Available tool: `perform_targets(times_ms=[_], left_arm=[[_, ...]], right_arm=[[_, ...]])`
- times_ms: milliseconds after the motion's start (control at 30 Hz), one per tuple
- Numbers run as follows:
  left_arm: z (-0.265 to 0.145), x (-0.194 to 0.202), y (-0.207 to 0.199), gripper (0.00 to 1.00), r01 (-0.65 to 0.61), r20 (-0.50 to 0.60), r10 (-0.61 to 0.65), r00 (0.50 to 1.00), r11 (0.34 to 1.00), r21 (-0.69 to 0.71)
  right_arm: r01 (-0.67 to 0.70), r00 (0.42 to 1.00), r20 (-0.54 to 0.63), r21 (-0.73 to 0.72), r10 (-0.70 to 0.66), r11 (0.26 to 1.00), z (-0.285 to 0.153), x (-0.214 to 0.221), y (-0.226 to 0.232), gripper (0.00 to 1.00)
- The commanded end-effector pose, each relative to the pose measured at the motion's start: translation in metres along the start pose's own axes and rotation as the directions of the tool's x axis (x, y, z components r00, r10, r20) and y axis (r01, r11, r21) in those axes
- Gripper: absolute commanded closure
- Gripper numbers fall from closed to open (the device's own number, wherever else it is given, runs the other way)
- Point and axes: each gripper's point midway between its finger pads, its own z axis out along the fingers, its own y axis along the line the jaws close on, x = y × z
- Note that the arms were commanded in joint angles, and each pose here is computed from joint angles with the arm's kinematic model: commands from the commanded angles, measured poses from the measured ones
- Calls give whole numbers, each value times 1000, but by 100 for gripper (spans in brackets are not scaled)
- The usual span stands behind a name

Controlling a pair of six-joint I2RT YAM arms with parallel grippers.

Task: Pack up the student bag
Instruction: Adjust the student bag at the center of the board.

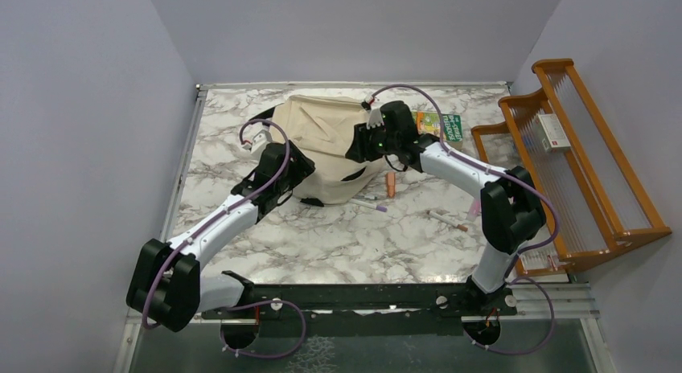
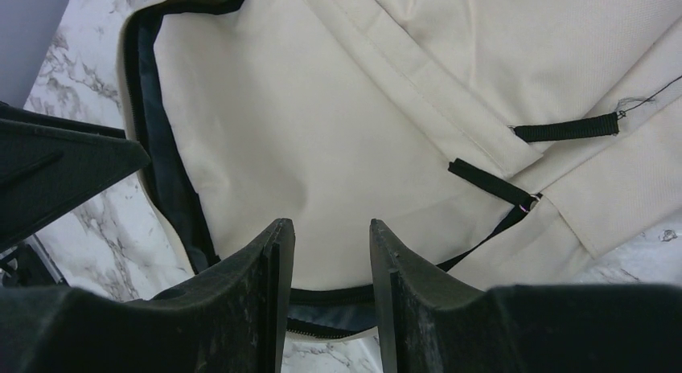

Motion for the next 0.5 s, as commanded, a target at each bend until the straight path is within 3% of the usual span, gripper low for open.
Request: perform_targets(times_ms=[0, 167, 467], left_arm=[[2, 2, -2, 24, 42, -14, -43, 999, 999, -13], [1, 14, 14, 42, 25, -38, -26, 999, 999, -36], [-7, 44, 53, 62, 7, -64, -10, 998, 999, -40]], right_arm=[[26, 1000, -10, 24, -25, 999, 1, 5, -1, 56], [98, 993, -66, -38, -101, 994, 4, 21, 15, 56], [232, 959, -136, -118, -247, 966, 15, 56, 49, 54]])
